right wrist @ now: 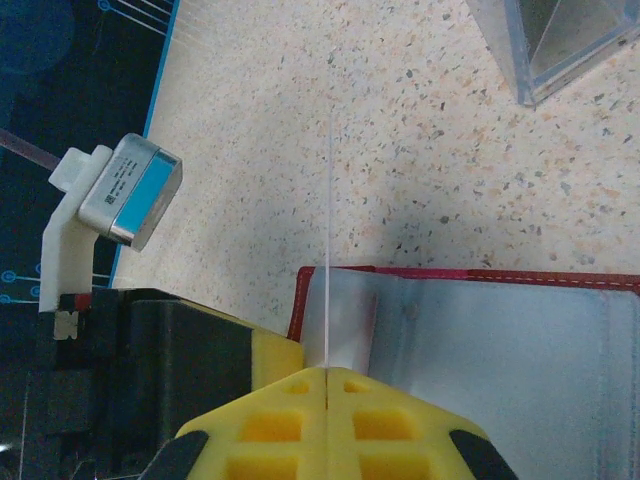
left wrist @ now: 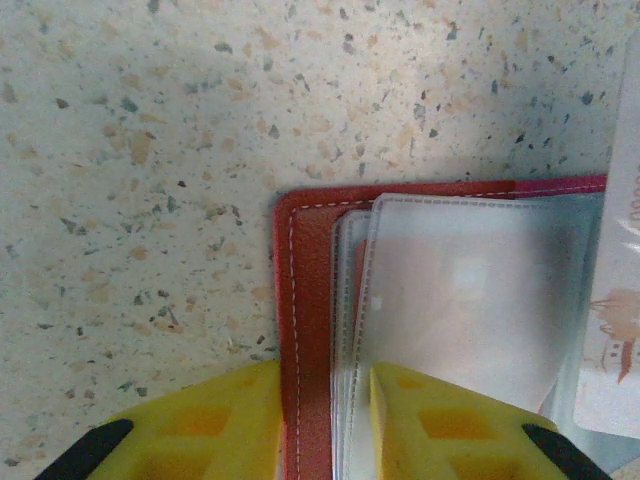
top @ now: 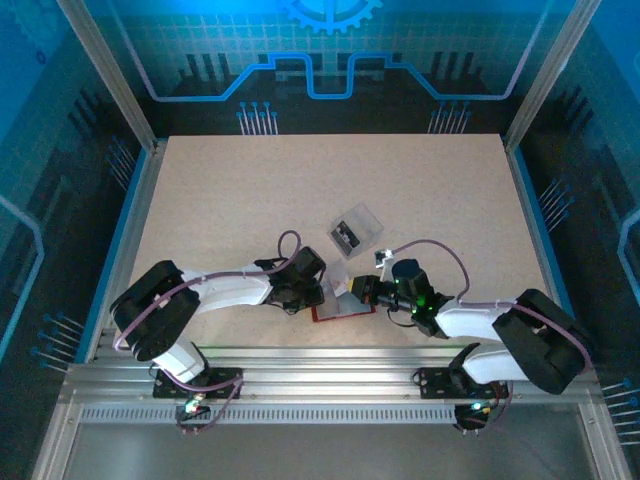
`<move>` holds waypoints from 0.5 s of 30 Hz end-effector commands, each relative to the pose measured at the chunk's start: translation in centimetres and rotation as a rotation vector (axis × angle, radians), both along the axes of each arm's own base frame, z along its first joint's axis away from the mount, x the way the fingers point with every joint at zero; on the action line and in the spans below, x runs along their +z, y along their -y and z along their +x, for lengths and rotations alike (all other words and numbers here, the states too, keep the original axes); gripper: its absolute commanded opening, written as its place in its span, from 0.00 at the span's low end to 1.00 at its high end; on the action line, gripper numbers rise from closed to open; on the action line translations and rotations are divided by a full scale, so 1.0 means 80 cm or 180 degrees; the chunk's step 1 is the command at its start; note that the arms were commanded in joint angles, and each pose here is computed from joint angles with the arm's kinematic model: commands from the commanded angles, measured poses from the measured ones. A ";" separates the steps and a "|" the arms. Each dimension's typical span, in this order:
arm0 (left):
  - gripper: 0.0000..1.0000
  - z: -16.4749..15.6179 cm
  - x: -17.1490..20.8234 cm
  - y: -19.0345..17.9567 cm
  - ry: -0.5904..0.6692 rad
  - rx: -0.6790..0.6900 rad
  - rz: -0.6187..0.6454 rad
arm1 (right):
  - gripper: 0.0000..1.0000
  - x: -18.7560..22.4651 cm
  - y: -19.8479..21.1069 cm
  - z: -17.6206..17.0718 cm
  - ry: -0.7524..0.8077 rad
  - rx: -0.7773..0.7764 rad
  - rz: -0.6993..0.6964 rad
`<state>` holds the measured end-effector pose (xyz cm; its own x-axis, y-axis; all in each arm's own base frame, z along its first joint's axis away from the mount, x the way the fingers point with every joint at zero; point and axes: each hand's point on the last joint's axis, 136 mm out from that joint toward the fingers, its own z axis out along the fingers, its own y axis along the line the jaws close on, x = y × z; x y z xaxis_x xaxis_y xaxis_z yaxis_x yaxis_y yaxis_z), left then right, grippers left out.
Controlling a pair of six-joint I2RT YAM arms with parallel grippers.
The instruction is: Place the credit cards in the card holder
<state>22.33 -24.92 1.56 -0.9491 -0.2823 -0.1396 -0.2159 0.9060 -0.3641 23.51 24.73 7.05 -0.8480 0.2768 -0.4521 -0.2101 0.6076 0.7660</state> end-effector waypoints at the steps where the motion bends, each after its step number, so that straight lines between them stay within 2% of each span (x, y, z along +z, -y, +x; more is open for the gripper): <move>1: 0.30 -0.039 -0.037 -0.051 -0.0352 0.0073 0.0557 | 0.00 0.000 0.000 -0.001 0.0000 -0.0043 -0.0014; 15: 0.30 -0.039 -0.038 -0.051 -0.0356 0.0073 0.0549 | 0.00 -0.012 0.011 -0.006 -0.0050 -0.0137 -0.0119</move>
